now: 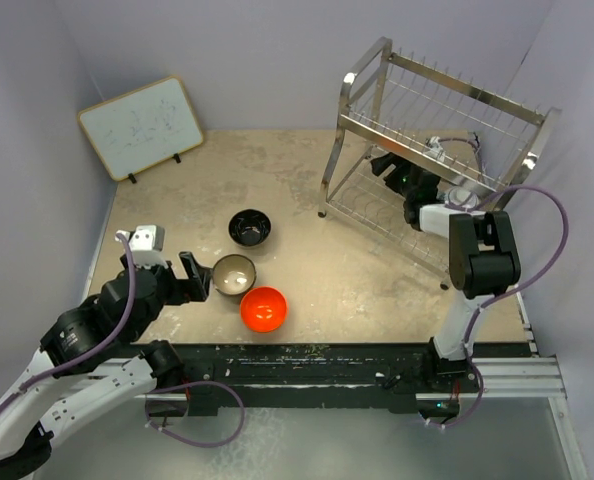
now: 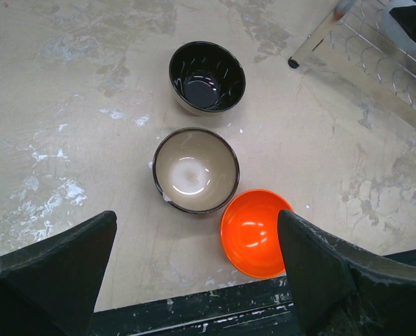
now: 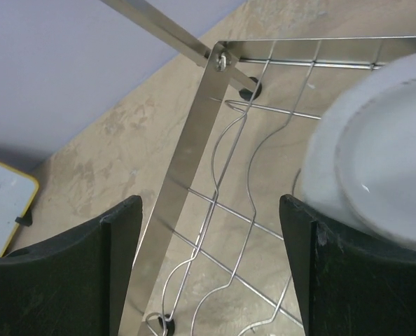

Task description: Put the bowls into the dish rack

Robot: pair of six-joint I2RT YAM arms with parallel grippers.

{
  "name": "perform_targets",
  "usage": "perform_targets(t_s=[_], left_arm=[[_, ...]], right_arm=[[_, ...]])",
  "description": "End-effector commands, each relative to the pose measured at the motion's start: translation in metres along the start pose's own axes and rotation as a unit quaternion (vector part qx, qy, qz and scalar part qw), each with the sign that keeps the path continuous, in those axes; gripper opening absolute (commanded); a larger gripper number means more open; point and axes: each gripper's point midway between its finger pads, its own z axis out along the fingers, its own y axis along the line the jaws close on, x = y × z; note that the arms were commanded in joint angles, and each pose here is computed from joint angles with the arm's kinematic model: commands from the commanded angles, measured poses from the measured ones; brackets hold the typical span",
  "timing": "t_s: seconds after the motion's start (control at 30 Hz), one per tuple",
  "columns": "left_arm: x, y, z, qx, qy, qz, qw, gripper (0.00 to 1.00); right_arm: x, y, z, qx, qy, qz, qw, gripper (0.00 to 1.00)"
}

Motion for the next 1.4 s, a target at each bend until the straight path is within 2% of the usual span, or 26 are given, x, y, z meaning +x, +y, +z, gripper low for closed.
perform_targets(t_s=[0.0, 0.2, 0.37, 0.47, 0.67, 0.8, 0.9, 1.1, 1.37], left_arm=[[-0.003, -0.003, 0.004, -0.003, -0.004, 0.001, 1.0, 0.99], [-0.002, -0.003, 0.006, -0.006, -0.001, 0.004, 1.0, 0.99], [-0.001, -0.004, 0.008, -0.008, 0.001, 0.006, 1.0, 0.99], [-0.002, -0.004, 0.007, -0.007, 0.0, 0.005, 1.0, 0.99], [-0.002, -0.003, 0.006, -0.006, -0.002, 0.002, 1.0, 0.99], [-0.003, -0.003, 0.005, -0.004, -0.005, 0.0, 1.0, 0.99], [-0.004, -0.003, 0.004, -0.003, -0.006, -0.001, 1.0, 0.99], [-0.003, -0.004, 0.004, 0.0, -0.006, 0.0, 1.0, 0.99], [-0.005, -0.003, 0.002, 0.002, -0.01, -0.005, 1.0, 0.99]], right_arm=[[-0.015, 0.027, 0.014, -0.062, -0.028, -0.006, 0.998, 0.8], [-0.01, -0.003, 0.008, 0.001, -0.044, 0.005, 0.999, 0.8], [-0.011, -0.04, -0.013, 0.09, -0.065, 0.016, 0.994, 0.81], [-0.011, -0.044, -0.016, 0.103, -0.064, 0.026, 0.992, 0.81], [-0.007, -0.008, -0.011, 0.012, -0.027, -0.034, 0.999, 0.81], [0.01, 0.008, -0.015, -0.036, 0.019, -0.047, 0.998, 0.82], [0.017, 0.023, -0.025, -0.065, 0.031, -0.054, 0.996, 0.82], [0.034, 0.058, -0.051, -0.134, 0.067, -0.075, 0.986, 0.82], [0.084, 0.093, -0.101, -0.226, 0.135, -0.073, 0.962, 0.82]])
